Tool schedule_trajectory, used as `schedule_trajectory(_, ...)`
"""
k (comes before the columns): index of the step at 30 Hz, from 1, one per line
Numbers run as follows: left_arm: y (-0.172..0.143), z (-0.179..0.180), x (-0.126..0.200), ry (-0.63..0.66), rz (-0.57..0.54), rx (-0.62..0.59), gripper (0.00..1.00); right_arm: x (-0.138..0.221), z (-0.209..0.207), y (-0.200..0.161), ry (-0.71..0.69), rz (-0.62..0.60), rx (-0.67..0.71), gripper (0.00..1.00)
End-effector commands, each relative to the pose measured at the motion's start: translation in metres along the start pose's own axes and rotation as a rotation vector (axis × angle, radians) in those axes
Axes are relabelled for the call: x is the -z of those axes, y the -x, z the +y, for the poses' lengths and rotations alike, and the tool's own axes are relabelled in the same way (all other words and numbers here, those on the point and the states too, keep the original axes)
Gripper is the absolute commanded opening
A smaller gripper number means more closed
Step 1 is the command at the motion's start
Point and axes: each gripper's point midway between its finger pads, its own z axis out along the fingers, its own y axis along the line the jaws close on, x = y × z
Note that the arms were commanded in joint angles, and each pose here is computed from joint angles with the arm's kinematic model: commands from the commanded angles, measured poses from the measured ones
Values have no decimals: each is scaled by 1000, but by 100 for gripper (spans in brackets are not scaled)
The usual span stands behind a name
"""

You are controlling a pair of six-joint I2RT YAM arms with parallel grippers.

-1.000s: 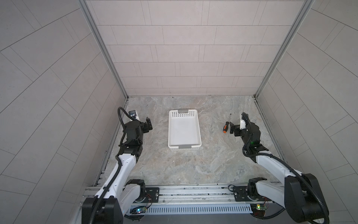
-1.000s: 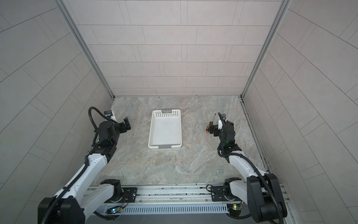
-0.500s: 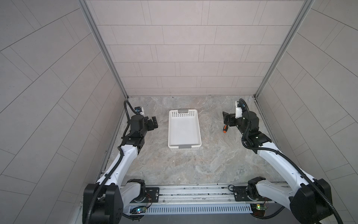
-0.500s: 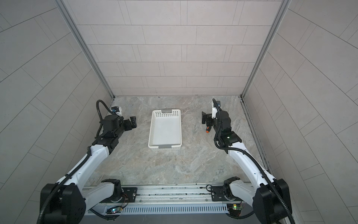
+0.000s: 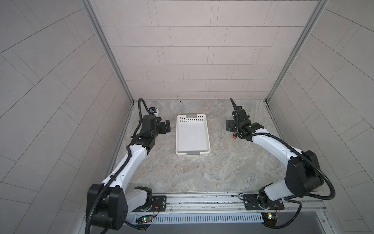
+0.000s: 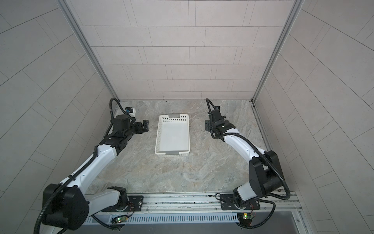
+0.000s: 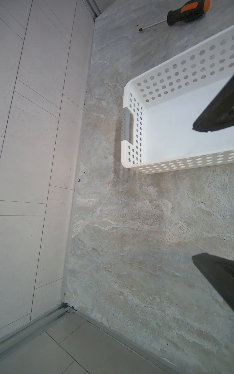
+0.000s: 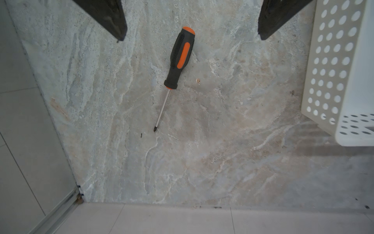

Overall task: Put the screwdriver in the bin
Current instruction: Pick up the screwdriver from the top-right of the table.

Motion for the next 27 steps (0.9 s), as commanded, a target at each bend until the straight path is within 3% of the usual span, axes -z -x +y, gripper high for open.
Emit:
schedule_trajectory(1, 3, -4, 4, -10, 11, -24, 100, -7, -12, -14, -97, 80, -31, 100)
schedule_trajectory(13, -12, -6, -14, -29, 47, -61, 100, -71, -35, -55, -149, 246, -117, 90)
schedule_trajectory(19, -12, -5, -14, -24, 40, -62, 100, -90, -40, -69, -95, 295, -191, 86)
schedule_trajectory(27, -12, -3, -13, -16, 34, -62, 100, -109, -39, -84, -30, 344, -248, 72)
